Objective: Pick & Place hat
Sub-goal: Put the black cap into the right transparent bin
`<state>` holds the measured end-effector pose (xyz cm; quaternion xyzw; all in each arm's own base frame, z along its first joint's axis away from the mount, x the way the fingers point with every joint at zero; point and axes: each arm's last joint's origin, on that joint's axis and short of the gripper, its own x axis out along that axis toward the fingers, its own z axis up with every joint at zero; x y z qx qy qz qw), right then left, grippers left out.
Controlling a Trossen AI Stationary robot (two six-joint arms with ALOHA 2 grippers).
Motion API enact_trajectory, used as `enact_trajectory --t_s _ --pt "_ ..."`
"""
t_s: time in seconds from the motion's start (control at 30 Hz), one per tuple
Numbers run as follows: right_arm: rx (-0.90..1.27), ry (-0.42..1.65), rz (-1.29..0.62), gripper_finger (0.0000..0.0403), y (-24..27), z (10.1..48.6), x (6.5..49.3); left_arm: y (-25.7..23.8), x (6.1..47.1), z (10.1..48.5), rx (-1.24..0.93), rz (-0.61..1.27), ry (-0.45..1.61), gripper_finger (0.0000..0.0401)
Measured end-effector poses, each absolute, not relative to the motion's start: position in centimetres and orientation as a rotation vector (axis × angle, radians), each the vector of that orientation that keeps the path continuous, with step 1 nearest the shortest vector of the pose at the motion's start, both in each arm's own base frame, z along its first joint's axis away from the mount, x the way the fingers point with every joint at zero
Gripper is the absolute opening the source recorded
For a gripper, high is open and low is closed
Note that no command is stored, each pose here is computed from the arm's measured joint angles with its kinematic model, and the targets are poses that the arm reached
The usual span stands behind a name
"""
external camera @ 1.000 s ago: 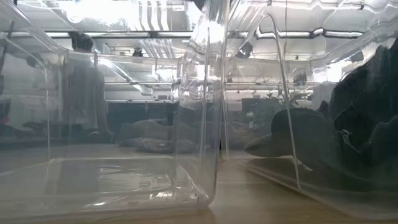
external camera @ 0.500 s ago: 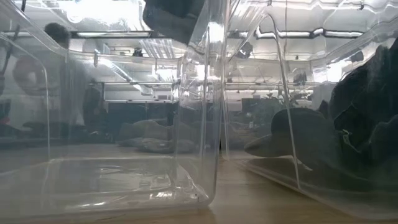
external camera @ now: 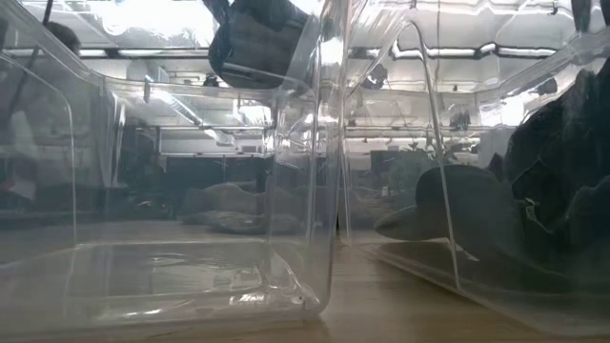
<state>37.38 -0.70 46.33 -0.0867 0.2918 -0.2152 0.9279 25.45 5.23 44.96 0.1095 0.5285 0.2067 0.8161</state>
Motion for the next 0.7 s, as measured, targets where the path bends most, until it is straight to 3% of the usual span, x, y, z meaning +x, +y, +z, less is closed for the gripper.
enact_trajectory --t_s 0.23,0.53,0.7 --pt "-0.214 0.746 -0.421 0.0189 -0.6 42.7 40.0 5.2 25.3 45.0 0.243 0.435 1.127 0.0005" --pt "-0.265 0.738 -0.511 0.0178 -1.0 42.3 40.5 5.2 25.2 45.1 0.243 0.432 1.123 0.0005" --pt "-0.223 0.716 -0.533 0.013 -1.6 42.5 40.6 5.1 25.2 45.1 0.238 0.421 1.122 0.0005"
